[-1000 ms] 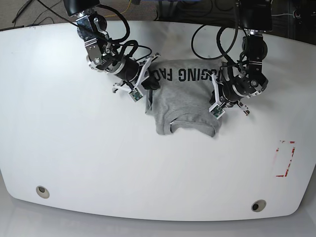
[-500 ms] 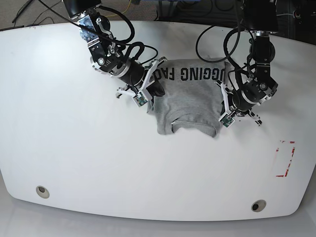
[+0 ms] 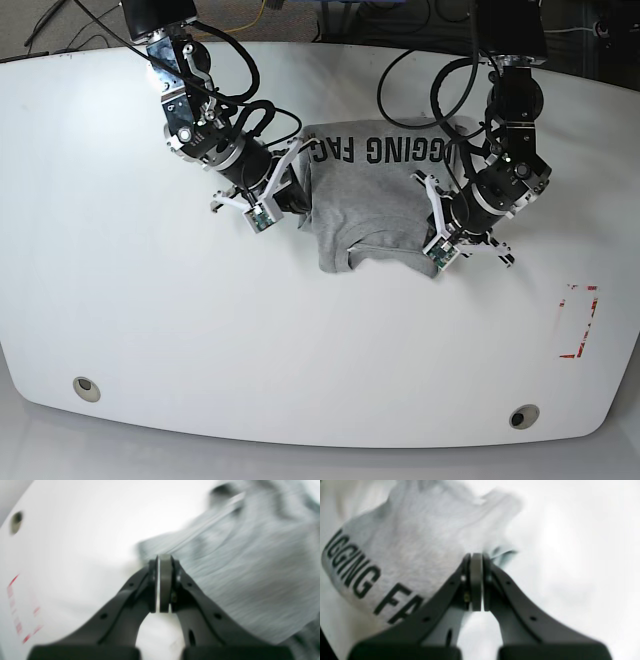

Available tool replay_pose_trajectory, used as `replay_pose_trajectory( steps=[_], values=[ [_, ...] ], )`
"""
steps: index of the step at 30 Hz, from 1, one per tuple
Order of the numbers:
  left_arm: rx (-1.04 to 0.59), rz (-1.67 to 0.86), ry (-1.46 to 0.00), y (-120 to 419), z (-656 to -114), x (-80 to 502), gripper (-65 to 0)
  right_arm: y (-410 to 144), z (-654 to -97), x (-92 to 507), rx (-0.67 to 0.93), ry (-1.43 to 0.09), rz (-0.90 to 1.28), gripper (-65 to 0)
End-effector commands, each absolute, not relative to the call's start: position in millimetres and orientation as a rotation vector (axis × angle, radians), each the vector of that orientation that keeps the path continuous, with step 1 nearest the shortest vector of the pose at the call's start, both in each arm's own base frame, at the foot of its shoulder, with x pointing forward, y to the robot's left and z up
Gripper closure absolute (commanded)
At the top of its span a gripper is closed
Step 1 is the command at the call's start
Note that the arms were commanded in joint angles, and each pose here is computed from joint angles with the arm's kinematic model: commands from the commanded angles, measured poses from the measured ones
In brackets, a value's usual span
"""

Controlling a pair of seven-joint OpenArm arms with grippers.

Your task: Layout the t-shirt on the table in an organized manner, then fold the t-shirt properly

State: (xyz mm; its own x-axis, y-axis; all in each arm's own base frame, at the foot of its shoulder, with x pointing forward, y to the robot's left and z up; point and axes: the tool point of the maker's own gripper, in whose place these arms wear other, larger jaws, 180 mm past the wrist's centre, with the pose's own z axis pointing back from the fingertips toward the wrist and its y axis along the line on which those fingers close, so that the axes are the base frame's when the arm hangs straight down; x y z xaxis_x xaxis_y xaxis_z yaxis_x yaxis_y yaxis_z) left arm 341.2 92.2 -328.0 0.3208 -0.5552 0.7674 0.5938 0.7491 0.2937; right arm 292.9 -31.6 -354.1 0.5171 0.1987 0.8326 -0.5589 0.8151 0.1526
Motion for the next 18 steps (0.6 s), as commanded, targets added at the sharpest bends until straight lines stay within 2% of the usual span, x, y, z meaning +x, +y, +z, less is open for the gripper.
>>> replay_pose_trajectory(
  steps=[1,6,10,18],
  values=[
    [-0.138,-0.733,-1.141,68.5,-305.9,340.0,0.0,-38.7,-327.1,305.8,0.424,-1.016,0.464,-0.1],
    [-0.302,-0.647,-1.317,38.3,-292.8,321.2,0.0,-62.6,-306.8,316.4,0.368,-1.079,0.443,-0.1],
    [-0.353,-0.544,-1.414,32.9,-286.2,313.9,0.0,-77.5,-297.1,322.0,0.328,-1.109,0.440,-0.1],
    [-0.361,-0.386,-1.478,37.8,-293.9,306.9,0.0,-115.4,-280.2,332.5,0.237,-1.166,0.419,-0.1]
  ],
)
